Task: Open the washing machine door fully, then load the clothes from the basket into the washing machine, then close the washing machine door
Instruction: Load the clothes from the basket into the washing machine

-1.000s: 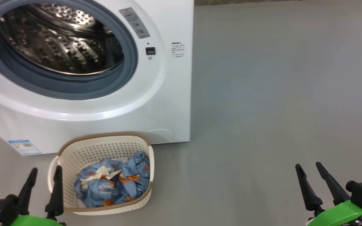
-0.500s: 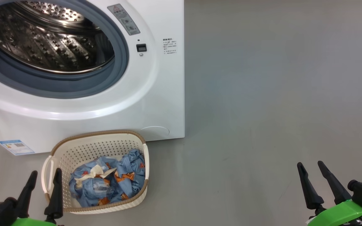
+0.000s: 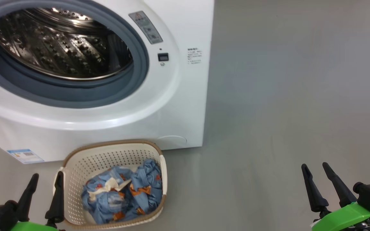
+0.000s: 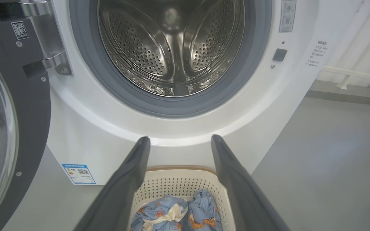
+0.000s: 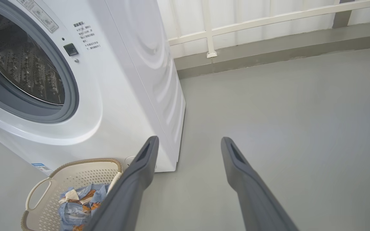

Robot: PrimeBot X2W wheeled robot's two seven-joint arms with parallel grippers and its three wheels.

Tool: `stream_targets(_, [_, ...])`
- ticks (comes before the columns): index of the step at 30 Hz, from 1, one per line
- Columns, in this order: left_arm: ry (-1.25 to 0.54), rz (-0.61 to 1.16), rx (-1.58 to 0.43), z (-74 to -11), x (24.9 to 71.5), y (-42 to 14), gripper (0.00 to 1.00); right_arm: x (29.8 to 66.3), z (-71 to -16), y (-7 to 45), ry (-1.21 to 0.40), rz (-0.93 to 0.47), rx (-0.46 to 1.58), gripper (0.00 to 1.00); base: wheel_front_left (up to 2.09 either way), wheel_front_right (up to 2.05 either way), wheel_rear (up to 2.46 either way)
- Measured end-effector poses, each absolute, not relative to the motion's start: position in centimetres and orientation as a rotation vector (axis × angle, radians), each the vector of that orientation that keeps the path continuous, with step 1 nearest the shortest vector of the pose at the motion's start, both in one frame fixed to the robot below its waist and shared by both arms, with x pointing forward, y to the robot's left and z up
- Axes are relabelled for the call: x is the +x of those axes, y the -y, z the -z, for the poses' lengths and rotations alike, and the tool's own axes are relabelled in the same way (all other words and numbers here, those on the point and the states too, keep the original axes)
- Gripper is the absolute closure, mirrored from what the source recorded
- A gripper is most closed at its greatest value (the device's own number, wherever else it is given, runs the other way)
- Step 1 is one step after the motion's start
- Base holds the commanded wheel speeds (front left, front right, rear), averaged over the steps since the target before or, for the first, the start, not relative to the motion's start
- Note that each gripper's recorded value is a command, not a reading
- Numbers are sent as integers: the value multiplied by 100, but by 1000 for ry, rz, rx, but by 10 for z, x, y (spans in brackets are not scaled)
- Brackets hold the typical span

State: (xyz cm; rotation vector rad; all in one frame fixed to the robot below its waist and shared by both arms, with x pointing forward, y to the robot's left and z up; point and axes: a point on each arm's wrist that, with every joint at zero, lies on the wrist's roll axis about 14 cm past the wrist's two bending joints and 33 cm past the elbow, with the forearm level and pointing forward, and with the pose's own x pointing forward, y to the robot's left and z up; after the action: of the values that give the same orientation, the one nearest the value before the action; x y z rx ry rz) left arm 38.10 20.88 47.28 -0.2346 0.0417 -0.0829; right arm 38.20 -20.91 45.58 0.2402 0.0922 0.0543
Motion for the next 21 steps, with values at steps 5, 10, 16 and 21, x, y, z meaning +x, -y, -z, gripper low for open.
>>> stream_targets(5, [-33,79,-233,-476,382,-210,0,383,-457,205,-89,-63,238,0,66,-124,58])
stream_targets(10, [-39,83,-232,-474,381,-209,0,384,-456,203,-91,-68,241,0,25,-27,2])
stream_targets(16, [-53,88,-238,-469,380,-205,0,385,-455,202,-93,-70,241,0,0,0,0])
stream_targets(21, [-127,104,-247,-446,376,-195,0,386,-451,200,-105,-73,246,0,0,0,0])
